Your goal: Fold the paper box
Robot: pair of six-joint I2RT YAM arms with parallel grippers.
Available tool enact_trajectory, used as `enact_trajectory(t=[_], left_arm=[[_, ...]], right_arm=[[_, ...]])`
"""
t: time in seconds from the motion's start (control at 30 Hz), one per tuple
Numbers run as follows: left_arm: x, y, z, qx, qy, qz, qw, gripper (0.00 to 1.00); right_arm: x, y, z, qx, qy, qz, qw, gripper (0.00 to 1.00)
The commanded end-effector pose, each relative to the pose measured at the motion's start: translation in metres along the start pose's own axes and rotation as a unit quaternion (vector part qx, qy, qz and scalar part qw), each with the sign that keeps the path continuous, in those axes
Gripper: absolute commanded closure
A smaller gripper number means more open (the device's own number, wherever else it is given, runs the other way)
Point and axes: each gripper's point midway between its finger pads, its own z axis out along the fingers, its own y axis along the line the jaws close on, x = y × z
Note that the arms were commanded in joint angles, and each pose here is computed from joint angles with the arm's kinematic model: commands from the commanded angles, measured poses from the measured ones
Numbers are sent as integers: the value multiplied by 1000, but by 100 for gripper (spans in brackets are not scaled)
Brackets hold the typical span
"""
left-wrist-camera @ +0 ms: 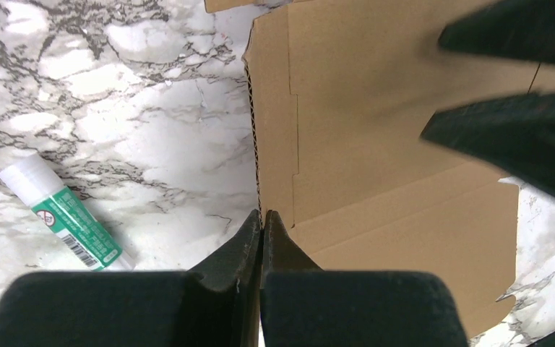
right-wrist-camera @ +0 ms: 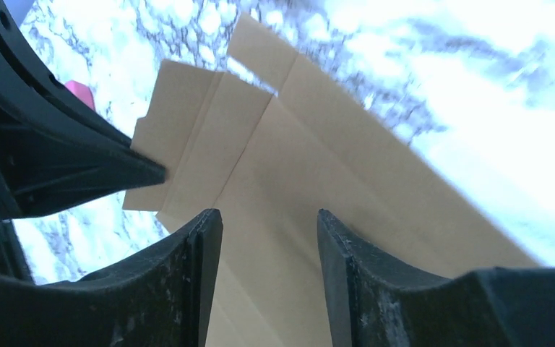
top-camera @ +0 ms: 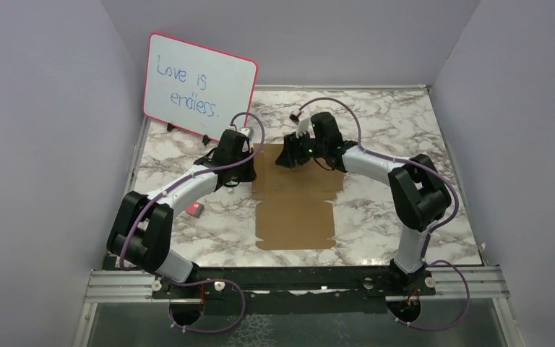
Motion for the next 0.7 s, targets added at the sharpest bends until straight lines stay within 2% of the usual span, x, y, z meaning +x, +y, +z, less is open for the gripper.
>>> enact_trajectory(t=[0.0,0.23,0.47,0.67], left_arm=[[-24,-11,-17,18,-34,57,998,100],[-34,-25,-31,53,-49,88,993,100],[-37,-26,-38,55,-62,101,991,100],[-39,-30,-44,67,-74,112,989,100]], right_arm=[[-28,11,-22,-23,25,-104,994,42],[-46,3,-43,-49,64,-190,979,37],[-76,-18,-68,-43,43,-197,979,31],[-73,-29,-66,-49,57,-230,970,27]])
